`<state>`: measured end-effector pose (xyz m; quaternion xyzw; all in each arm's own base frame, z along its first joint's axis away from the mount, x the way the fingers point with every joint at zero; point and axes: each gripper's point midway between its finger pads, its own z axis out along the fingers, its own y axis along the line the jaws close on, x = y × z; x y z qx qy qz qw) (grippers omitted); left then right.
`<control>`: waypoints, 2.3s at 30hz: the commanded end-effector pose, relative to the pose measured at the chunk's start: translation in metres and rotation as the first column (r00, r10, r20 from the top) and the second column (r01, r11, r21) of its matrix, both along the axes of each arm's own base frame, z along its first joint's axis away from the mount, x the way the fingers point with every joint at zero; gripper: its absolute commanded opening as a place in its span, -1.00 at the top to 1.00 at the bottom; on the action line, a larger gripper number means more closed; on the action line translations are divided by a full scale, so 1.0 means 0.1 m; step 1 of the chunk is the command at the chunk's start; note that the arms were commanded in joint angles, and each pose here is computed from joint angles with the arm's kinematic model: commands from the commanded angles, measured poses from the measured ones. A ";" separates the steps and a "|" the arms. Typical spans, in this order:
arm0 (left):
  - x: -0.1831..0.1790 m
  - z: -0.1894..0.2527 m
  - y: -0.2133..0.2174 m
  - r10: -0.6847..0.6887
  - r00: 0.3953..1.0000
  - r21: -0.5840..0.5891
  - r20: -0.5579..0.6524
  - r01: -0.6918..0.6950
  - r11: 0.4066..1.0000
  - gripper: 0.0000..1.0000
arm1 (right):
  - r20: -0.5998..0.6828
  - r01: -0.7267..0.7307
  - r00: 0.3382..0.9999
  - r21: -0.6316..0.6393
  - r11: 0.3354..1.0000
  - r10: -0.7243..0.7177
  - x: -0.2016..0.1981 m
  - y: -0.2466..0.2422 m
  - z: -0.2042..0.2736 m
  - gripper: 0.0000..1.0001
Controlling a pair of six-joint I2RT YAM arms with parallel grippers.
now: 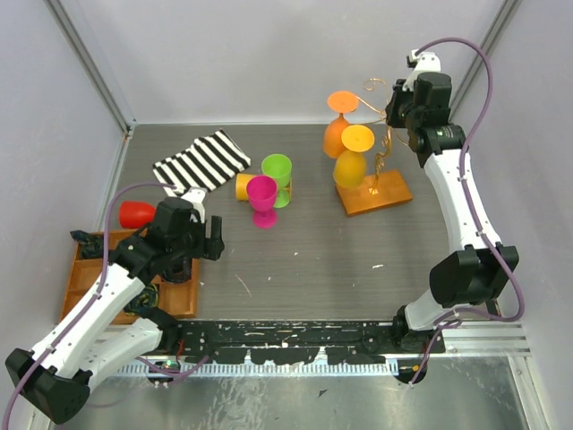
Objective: Place the wine glass upside down on the wine glass rack
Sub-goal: Adjust the wine rack at the center of the board.
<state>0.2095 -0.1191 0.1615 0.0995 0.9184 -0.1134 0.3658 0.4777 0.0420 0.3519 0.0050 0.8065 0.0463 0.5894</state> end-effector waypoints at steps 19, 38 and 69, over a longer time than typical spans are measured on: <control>0.03 0.05 -0.02 0.002 1.000 -0.012 0.020 -0.002 1.000 -0.70 | 0.256 0.120 0.947 0.282 0.952 -0.196 -0.48 0.35 0.93 0.98; 0.03 0.05 -0.02 0.001 1.000 -0.015 0.025 -0.001 1.000 -0.71 | 0.214 0.334 0.884 0.334 0.881 -0.416 -0.34 0.59 0.90 0.98; 0.31 0.85 0.03 0.105 0.923 -0.161 0.369 -0.048 0.986 -0.76 | 0.389 -0.019 0.919 0.206 0.978 -0.065 -1.47 0.55 1.33 -0.37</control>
